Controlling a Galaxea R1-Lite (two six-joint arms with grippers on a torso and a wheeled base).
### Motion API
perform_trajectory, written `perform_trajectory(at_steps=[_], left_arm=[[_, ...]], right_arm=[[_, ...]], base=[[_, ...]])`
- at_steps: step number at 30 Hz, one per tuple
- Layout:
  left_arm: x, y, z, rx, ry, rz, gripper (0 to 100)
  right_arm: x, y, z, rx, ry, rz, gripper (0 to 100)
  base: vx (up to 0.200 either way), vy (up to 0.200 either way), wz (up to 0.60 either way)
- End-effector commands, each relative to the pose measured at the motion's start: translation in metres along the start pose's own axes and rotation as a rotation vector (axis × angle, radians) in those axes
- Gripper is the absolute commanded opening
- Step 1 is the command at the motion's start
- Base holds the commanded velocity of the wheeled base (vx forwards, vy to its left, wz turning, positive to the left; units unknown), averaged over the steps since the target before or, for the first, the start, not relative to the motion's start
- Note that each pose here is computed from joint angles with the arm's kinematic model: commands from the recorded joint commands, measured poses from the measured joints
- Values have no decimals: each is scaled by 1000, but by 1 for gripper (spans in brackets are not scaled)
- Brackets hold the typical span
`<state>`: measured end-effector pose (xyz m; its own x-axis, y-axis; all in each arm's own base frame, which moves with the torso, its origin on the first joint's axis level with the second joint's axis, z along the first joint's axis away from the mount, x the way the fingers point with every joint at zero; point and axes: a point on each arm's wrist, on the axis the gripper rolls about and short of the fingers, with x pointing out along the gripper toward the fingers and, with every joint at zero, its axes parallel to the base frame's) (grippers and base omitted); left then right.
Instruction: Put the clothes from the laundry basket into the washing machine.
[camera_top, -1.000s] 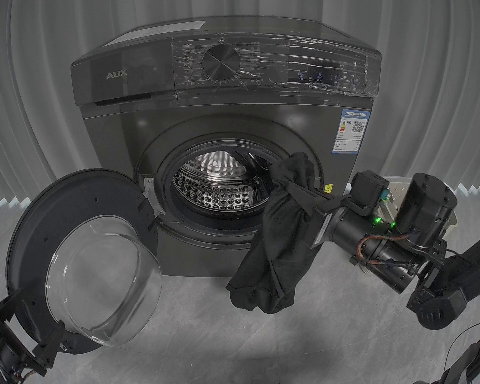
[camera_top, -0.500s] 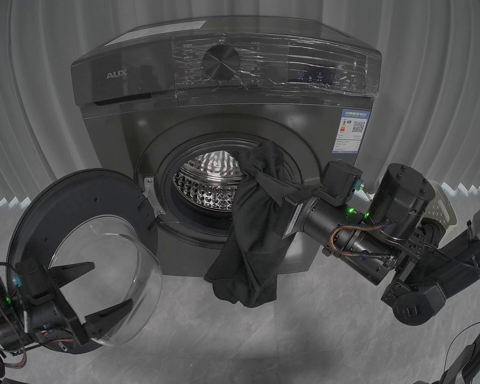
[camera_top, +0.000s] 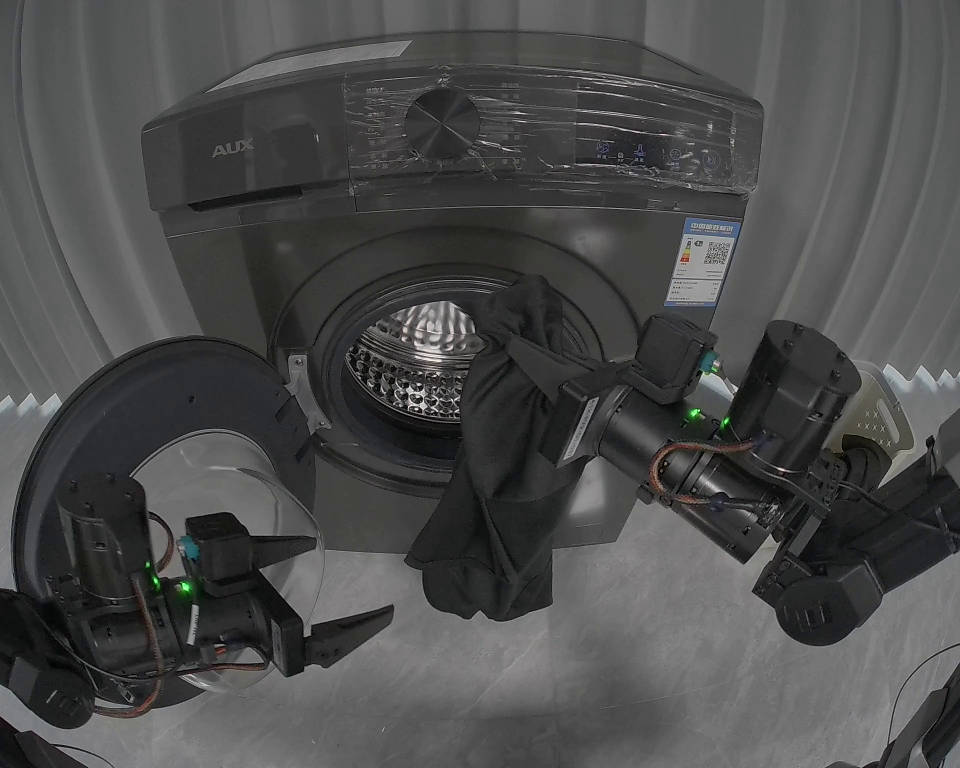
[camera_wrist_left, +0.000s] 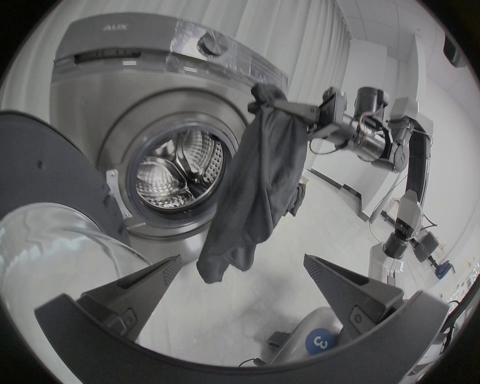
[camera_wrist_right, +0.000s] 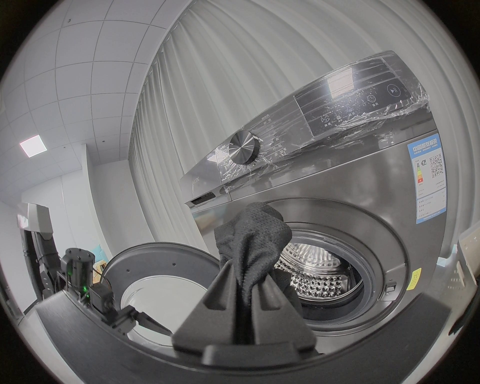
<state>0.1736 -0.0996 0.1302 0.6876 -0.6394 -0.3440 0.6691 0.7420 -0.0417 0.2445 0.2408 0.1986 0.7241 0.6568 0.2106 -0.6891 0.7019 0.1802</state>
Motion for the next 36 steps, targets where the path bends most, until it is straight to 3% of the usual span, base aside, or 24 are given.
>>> perform_trajectory(at_steps=[1, 3, 4, 6, 17, 22, 30, 36], left_arm=[[26, 1, -17, -17, 109, -31, 100], [29, 2, -19, -26, 124, -38, 100], [35, 3, -20, -47, 133, -46, 100], [42, 4, -17, -63, 125, -54, 100], [78, 13, -24, -64, 97, -51, 100], [89, 15, -29, -99, 43, -48, 100], [104, 18, -48, -108, 55, -51, 100], [114, 19, -56, -127, 10, -52, 100]], right_arm=[[0, 0, 0, 0, -3, -1, 0], [0, 0, 0, 0, -3, -1, 0], [0, 0, 1, 0, -4, -1, 0], [0, 1, 0, 1, -2, 1, 0], [0, 3, -1, 4, -1, 6, 0], [0, 4, -1, 3, -2, 11, 0], [0, 6, -1, 6, -7, 18, 0], [-1, 8, -2, 7, -4, 25, 0]], base=[[0, 0, 0], [0, 0, 0], [0, 0, 0], [0, 0, 0], [0, 0, 0], [0, 0, 0], [0, 0, 0], [0, 0, 0]])
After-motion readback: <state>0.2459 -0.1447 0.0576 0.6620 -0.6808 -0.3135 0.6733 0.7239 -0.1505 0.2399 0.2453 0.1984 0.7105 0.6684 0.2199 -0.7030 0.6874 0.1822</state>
